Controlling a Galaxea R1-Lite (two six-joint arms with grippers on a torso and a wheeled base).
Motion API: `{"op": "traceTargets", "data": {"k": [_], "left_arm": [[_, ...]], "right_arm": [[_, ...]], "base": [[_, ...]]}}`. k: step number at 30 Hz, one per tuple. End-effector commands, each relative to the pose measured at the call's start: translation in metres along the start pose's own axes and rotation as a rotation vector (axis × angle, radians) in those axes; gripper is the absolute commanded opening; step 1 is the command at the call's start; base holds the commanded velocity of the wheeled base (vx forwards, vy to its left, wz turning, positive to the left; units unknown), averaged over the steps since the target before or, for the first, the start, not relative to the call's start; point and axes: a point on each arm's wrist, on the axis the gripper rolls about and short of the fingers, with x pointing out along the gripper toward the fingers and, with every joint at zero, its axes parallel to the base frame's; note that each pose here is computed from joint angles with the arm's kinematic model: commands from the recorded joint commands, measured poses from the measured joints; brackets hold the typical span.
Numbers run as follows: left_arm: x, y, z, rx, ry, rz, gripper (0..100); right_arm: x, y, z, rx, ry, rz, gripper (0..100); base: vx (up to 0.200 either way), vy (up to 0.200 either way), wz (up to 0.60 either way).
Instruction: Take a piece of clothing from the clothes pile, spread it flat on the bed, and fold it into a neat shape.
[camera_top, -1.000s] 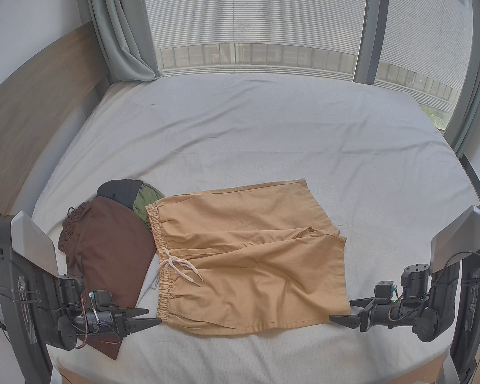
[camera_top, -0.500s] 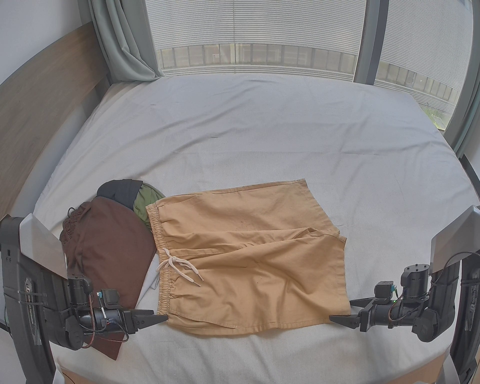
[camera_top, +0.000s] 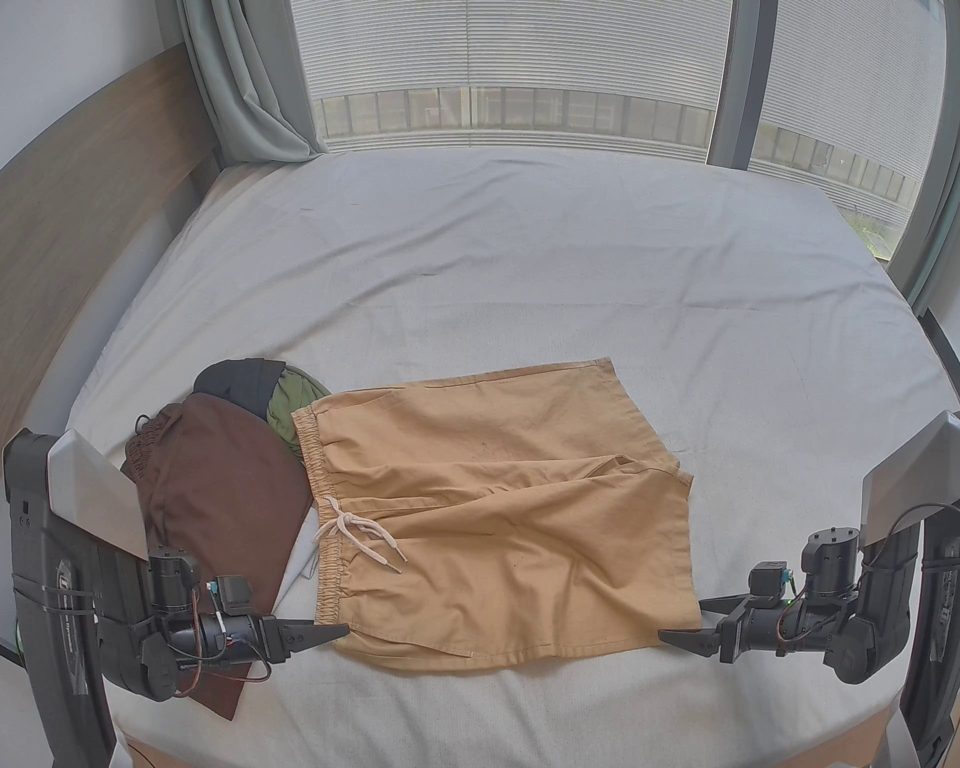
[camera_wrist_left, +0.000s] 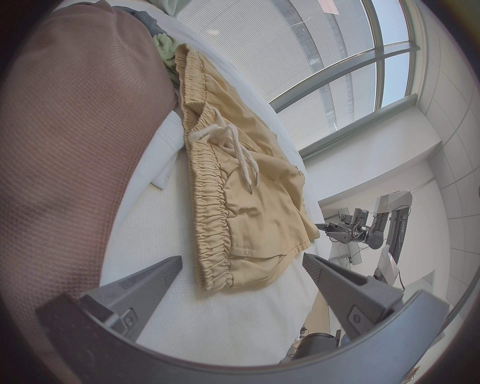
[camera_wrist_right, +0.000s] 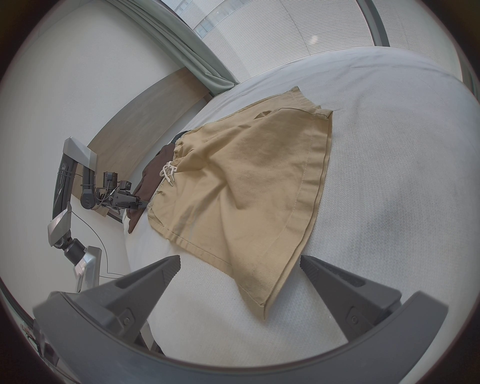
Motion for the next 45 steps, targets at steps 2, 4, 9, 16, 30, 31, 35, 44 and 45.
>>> {"op": "traceTargets", "data": {"k": [2, 4, 9, 16, 30, 31, 35, 44, 45], "left_arm": [[0.005, -0.003, -0.001, 0.003, 0.011, -0.003, 100], [0.006, -0.003, -0.001, 0.005, 0.013, -0.003, 100], [0.008, -0.001, -0.003, 0.005, 0.017, -0.003, 100], [0.008, -0.001, -0.004, 0.001, 0.022, -0.003, 100], [0.008, 0.001, 0.000, 0.016, 0.008, -0.002, 0], [0.008, 0.002, 0.000, 0.017, 0.007, -0.001, 0], [0.008, 0.001, 0.000, 0.019, 0.008, -0.002, 0], [0.008, 0.001, -0.001, 0.020, 0.008, -0.003, 0], [0.008, 0.001, 0.000, 0.021, 0.007, -0.003, 0]], "right_arm": [[0.000, 0.000, 0.001, -0.001, -0.003, 0.000, 100], [0.000, 0.000, 0.001, -0.001, -0.003, 0.000, 100], [0.000, 0.000, 0.000, 0.000, 0.001, 0.001, 100], [0.000, -0.001, -0.001, 0.004, 0.002, -0.002, 100], [-0.001, -0.001, -0.002, 0.009, 0.006, 0.021, 100], [-0.002, -0.001, -0.003, 0.010, 0.009, 0.021, 100], [-0.002, 0.000, -0.004, 0.012, 0.016, 0.021, 100], [0.002, -0.001, -0.011, 0.028, 0.045, 0.018, 100], [0.003, -0.001, -0.011, 0.031, 0.047, 0.018, 100]], "base": [[0.000, 0.000, 0.00], [0.000, 0.000, 0.00], [0.000, 0.000, 0.00], [0.000, 0.000, 0.00], [0.000, 0.000, 0.00], [0.000, 0.000, 0.00], [0.000, 0.000, 0.00], [0.000, 0.000, 0.00], [0.000, 0.000, 0.00]]}}
